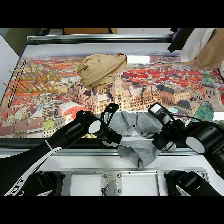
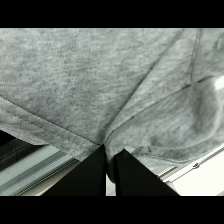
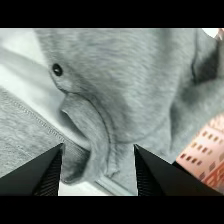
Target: Fold the clothes and pants, and hang the long-sleeved shirts on hangers.
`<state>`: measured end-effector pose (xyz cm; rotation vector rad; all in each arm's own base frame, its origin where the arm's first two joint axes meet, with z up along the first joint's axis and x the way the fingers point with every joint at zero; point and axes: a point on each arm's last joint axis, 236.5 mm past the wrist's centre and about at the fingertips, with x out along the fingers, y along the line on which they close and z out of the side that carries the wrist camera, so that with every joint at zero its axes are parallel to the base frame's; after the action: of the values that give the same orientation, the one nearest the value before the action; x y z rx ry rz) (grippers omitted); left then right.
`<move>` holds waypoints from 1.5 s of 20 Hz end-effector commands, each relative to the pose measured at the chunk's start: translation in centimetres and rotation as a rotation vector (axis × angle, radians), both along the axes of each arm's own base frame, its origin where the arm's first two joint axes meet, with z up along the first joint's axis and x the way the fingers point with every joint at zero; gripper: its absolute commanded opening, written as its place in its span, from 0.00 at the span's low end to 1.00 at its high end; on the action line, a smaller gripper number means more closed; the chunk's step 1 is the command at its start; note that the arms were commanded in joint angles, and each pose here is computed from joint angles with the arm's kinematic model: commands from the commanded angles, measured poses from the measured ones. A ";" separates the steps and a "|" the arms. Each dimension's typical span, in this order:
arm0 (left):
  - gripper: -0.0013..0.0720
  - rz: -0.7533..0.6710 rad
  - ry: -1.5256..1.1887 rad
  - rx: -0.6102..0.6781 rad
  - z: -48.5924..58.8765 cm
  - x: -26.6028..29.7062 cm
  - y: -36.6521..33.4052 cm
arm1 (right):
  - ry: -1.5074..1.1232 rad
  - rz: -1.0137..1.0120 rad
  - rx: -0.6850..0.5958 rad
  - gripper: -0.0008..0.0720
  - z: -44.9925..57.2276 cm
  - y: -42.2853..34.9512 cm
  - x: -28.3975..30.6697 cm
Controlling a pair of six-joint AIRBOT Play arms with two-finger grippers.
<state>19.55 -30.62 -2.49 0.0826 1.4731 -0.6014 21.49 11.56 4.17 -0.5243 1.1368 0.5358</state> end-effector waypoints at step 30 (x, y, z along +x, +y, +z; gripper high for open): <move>0.04 0.011 -0.011 -0.092 3.1 -0.7 -0.8 | -0.077 -0.812 0.607 0.04 4.4 -7.5 12.4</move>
<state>19.11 -31.51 0.39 0.0081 1.4246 -0.6541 31.98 3.51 6.34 0.2631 1.0520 0.0467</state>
